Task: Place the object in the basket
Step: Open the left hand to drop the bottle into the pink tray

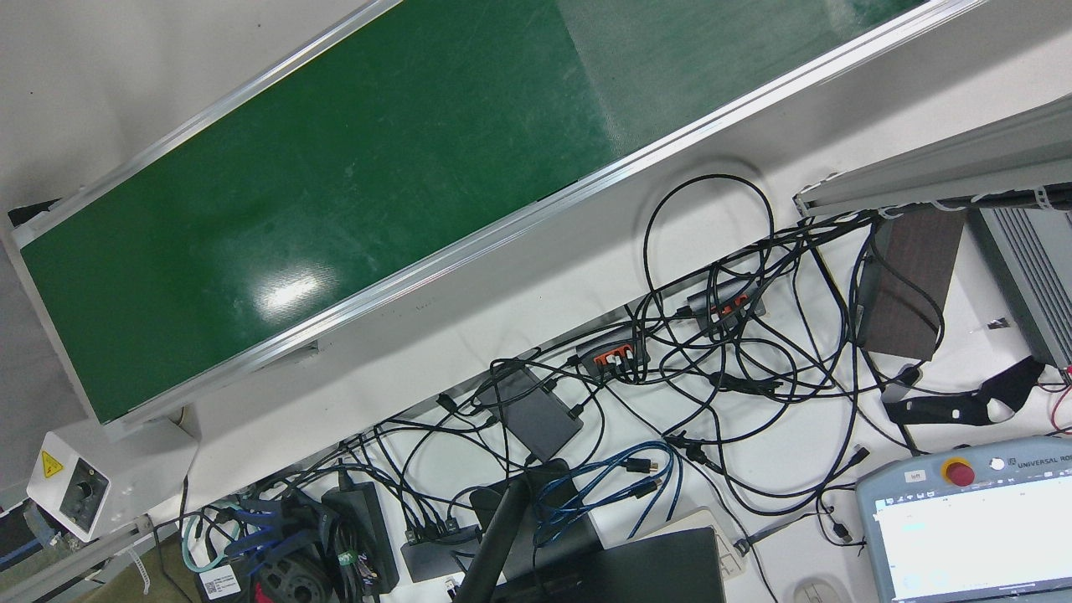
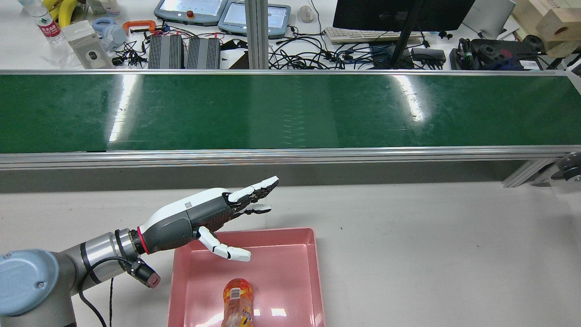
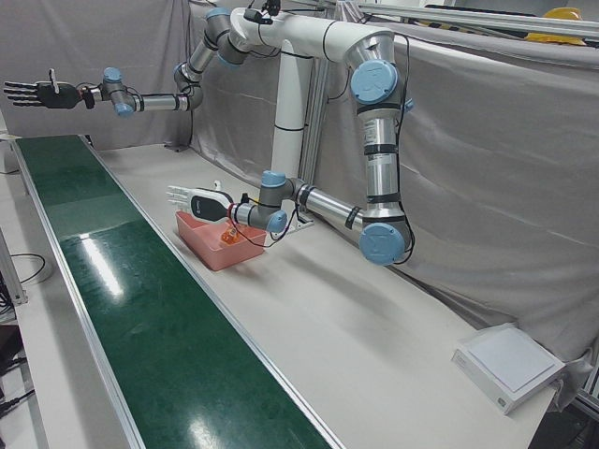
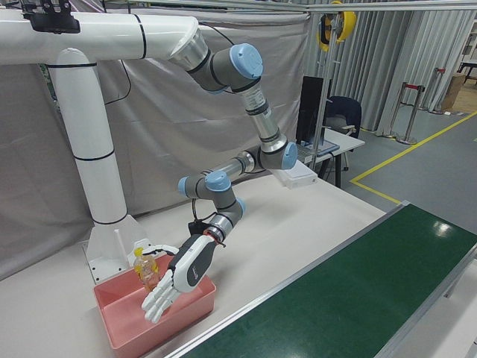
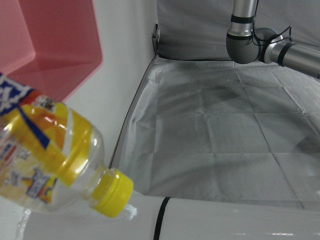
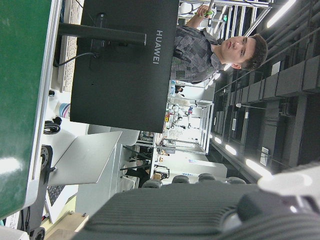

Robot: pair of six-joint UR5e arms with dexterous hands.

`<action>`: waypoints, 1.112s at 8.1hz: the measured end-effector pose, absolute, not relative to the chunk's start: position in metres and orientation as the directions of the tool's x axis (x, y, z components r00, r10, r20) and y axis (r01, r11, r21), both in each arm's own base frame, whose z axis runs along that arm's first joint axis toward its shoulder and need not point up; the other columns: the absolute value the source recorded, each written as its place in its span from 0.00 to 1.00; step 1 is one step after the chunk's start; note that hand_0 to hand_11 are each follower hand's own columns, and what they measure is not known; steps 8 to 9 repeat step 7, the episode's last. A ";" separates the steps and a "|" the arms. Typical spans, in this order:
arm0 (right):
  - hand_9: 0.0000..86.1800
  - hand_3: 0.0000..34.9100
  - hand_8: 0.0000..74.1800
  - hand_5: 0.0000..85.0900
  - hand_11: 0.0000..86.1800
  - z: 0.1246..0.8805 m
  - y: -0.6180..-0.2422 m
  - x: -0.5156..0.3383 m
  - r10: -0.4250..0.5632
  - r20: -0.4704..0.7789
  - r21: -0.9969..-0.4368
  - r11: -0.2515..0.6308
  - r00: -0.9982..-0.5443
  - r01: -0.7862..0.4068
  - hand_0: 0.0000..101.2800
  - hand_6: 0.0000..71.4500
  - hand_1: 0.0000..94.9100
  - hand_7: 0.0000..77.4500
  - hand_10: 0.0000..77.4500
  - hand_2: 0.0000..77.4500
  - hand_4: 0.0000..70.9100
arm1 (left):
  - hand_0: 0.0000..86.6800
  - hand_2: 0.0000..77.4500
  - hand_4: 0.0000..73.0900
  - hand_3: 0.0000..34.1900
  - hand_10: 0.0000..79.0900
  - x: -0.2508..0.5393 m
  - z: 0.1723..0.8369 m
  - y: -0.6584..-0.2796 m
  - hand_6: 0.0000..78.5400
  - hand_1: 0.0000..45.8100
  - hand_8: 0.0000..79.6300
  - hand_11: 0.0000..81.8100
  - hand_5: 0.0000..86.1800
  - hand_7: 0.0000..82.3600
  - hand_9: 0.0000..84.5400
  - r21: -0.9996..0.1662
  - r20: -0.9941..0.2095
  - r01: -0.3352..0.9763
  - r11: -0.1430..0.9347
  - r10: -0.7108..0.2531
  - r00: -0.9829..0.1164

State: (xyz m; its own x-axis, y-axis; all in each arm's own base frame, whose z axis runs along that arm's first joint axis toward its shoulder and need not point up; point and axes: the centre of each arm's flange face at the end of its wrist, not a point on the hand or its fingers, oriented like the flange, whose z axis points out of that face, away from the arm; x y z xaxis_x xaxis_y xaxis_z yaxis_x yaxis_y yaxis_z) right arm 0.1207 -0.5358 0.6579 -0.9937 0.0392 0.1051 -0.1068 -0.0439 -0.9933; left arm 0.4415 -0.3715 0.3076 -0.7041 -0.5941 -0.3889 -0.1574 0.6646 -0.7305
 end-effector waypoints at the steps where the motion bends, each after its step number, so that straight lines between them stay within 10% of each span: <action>1: 0.00 0.01 0.00 0.00 0.00 0.658 -0.536 0.121 0.039 0.105 -0.993 -0.044 -0.994 -0.107 0.00 0.00 0.00 0.01 0.00 0.01 0.00 | 0.57 0.27 0.01 0.00 0.08 0.441 0.307 -0.371 0.00 0.43 0.01 0.15 0.03 0.01 0.01 -0.730 -0.387 -0.160 0.665 -0.595 -0.705; 9: 0.00 0.01 0.00 0.00 0.00 0.658 -0.535 0.121 0.039 0.105 -0.993 -0.045 -0.994 -0.107 0.00 0.00 0.00 0.01 0.00 0.01 0.00 | 0.55 0.27 0.01 0.00 0.10 0.387 0.306 -0.384 0.01 0.38 0.00 0.17 0.05 0.01 0.00 -0.731 -0.340 -0.173 0.660 -0.572 -0.747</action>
